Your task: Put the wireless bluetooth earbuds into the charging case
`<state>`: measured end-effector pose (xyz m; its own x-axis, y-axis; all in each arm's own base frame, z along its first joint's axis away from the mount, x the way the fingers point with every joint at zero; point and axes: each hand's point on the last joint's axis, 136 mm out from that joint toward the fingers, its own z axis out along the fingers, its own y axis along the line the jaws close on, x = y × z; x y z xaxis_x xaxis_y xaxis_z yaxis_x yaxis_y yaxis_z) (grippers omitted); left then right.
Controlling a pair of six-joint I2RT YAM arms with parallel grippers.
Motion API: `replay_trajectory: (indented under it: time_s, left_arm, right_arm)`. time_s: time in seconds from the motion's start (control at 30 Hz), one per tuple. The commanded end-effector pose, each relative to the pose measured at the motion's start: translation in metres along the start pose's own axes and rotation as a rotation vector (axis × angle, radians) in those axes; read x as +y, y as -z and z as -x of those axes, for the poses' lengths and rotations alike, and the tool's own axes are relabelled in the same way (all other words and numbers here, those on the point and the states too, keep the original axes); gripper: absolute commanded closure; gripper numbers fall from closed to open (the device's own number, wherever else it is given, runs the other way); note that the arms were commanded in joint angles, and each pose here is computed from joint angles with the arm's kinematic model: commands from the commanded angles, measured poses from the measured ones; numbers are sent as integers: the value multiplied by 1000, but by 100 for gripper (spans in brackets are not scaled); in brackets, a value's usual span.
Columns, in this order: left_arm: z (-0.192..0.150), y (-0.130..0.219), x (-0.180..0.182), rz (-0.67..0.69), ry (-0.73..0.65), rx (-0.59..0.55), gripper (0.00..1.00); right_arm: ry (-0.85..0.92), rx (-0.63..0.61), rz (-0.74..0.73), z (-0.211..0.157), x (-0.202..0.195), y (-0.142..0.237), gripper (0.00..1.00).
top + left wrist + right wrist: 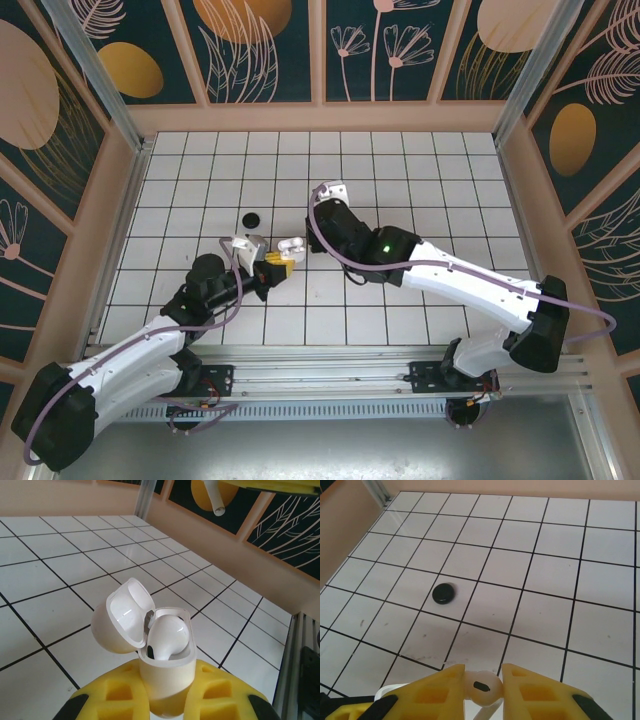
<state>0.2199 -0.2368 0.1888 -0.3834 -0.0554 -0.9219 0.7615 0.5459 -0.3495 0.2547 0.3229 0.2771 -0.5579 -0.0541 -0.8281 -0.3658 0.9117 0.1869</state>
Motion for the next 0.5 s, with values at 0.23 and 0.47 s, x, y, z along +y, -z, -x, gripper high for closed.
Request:
replay_trajectory:
  time_s: [0.23, 0.47]
  left_arm:
    - [38, 2, -15, -47, -23, -104, 100]
    - [41, 5, -16, -44, -24, -115, 100]
  right_arm:
    - [17, -42, 63, 7, 28, 2, 77]
    - [72, -4, 53, -6, 31, -8, 77]
